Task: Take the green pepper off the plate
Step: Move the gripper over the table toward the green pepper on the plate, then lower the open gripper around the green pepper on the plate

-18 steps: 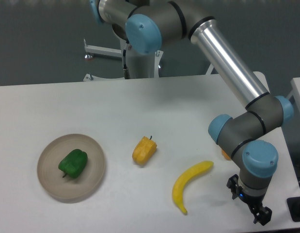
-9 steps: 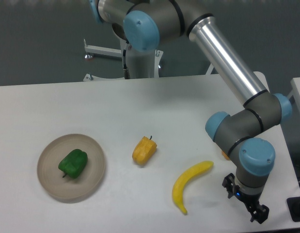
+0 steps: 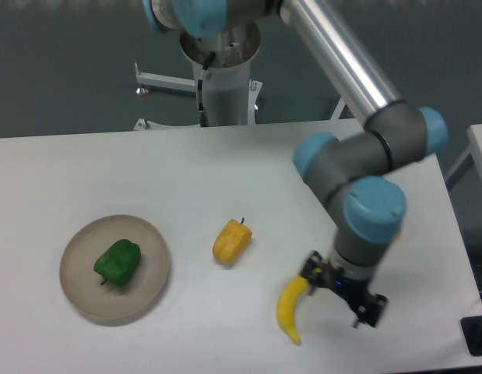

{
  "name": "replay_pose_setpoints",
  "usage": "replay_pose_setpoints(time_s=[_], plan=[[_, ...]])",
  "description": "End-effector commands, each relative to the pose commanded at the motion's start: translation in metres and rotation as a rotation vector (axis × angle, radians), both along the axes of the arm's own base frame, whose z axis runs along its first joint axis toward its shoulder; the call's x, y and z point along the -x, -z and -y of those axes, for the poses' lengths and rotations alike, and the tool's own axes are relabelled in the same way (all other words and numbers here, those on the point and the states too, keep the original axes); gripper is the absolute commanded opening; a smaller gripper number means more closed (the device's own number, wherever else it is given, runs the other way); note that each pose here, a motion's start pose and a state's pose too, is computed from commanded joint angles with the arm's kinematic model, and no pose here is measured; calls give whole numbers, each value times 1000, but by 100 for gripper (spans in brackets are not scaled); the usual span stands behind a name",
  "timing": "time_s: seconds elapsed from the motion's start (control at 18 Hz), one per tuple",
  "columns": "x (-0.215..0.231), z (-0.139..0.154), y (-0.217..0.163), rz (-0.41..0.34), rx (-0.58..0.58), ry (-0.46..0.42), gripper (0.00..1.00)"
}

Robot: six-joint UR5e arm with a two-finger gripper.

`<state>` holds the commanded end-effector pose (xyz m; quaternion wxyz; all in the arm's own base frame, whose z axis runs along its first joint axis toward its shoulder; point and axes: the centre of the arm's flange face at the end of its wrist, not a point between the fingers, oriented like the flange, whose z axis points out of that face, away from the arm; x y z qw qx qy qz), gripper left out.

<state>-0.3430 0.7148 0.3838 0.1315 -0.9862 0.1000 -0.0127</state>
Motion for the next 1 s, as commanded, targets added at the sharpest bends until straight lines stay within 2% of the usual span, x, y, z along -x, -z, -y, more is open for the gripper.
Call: replay_pose_setpoints(time_s=[0.17,0.39,0.61,0.78,1.0], plan=[[-59,-5,7,92,12,-37,100],[-127,-2,26,109,96,-95,100],[-195,-5,35,124,120,-88,100],[-244,-4,40,125,131,-39,100],[-276,-1,58,122,144,3,100]])
